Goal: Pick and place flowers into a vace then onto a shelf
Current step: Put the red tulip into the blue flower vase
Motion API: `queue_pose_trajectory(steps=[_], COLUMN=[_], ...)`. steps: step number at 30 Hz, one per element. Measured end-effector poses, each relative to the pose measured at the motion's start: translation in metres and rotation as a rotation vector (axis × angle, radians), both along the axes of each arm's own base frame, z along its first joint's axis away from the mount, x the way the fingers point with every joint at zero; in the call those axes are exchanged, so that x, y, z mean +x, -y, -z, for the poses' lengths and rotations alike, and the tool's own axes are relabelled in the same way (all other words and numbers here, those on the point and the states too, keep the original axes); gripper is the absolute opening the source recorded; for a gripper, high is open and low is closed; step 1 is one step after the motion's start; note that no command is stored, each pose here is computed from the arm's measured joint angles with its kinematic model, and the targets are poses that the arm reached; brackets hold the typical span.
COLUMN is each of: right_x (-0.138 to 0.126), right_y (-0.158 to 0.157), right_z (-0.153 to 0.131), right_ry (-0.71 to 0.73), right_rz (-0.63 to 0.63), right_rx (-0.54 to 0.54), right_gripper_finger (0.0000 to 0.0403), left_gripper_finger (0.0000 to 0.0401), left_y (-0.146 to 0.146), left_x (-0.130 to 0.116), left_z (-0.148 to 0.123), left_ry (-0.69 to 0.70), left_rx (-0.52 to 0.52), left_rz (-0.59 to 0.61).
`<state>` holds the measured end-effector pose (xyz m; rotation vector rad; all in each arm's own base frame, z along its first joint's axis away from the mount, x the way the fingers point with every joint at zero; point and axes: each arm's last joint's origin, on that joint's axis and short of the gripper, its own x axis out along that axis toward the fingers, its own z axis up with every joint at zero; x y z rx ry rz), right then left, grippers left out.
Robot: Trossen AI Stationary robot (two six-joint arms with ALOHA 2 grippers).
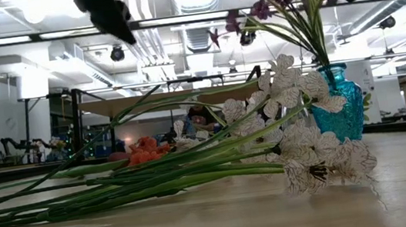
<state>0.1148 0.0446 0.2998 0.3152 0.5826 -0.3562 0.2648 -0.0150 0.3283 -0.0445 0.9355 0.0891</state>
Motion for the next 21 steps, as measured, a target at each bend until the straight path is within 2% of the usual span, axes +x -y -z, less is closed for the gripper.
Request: queue_pose_trajectory(steps=[4,7,11,15,21], right_x=[-0.003,-0.005,-0.008,-0.010,-0.011], right_y=[0.002,0.003,0.004,0.004,0.003], right_z=[0.000,-0.002,-0.011,-0.021,-0.029], right_ry=[-0.033,-0.044,-0.071,-0.159,-0.381], right_rz=[0.003,0.002,-0.006,-0.031,0.005], right_rx=[-0.022,-0.027,-0.033,-0.039,-0.070], right_gripper_finger=[0.0214,0.0214,0.0214,0.0214,0.0214], left_gripper_finger=[0.0153,0.0153,0.0153,0.0153,0.0153], left_y=[0.000,0.000,0.001,0.002,0.003], left_x=[0.001,0.007,0.020,0.034,0.052], left_z=[-0.012,-0.011,0.003,0.013,0.010], left_ry=[0.012,-0.018,-0.151,-0.308,-0.444], left_rx=[-0.002,0.000,0.011,0.027,0.038], left_rz=[-0.001,-0.001,0.001,0.013,0.006])
